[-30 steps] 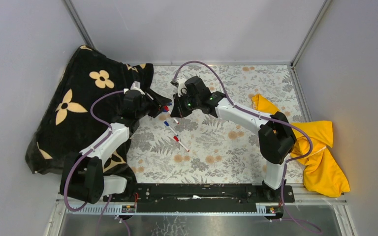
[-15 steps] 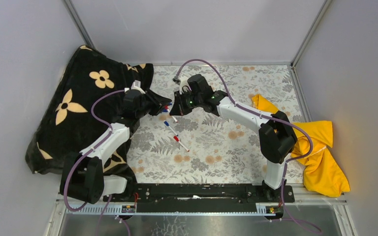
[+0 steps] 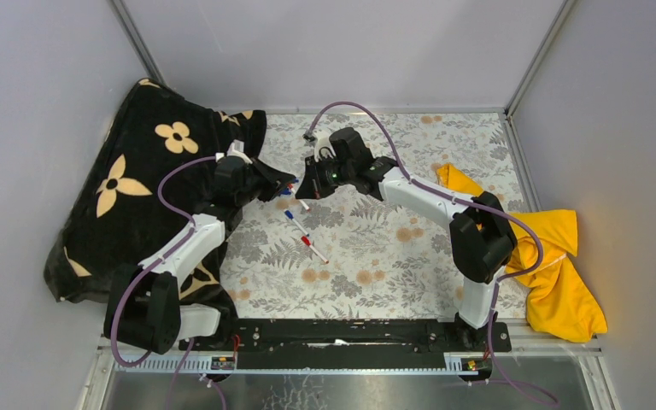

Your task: Open the pen caps

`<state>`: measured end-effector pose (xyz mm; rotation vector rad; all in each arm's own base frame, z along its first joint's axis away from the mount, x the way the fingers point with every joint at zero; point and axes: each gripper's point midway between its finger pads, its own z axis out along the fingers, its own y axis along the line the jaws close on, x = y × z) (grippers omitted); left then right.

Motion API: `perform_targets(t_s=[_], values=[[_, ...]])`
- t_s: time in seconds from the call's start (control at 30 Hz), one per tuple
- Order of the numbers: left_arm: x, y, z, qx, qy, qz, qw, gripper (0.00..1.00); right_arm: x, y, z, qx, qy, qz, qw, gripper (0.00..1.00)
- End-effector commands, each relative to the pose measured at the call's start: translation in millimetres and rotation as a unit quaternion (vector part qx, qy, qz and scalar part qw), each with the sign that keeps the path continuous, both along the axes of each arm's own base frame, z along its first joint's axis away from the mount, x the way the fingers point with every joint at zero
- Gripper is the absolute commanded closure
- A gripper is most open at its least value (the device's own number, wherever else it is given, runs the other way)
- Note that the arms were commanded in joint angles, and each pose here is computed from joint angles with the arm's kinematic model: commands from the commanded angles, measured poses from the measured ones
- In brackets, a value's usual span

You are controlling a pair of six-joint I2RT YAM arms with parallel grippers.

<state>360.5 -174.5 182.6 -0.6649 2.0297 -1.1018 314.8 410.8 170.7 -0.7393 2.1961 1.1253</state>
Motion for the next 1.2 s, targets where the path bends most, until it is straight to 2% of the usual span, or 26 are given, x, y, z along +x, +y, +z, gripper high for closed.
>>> perform_targets(t_s=[0.0,0.03,0.17,0.33,1.0,1.17], values=[[1,-6,17,-0.010,-0.031,-0.010,0.999,0.99,11,-8,12,0.005,-0.023,-0.020,1.000,1.00],[2,-6,16,-0.009,-0.029,-0.007,1.000,1.00,11,-8,13,0.004,-0.025,-0.020,0.999,0.99],[3,-8,14,-0.008,-0.026,-0.007,1.000,1.00,13,-10,16,-0.001,-0.033,-0.022,0.999,0.82],[5,-11,15,-0.007,-0.025,-0.005,1.000,1.00,14,-9,16,-0.004,-0.032,-0.023,0.999,0.74],[10,-23,21,-0.007,-0.029,-0.016,0.999,1.00,19,1,18,0.005,-0.024,-0.019,1.000,0.74],[11,-24,23,-0.008,-0.032,-0.015,0.999,1.00,18,3,14,0.000,-0.019,-0.016,1.000,0.81]])
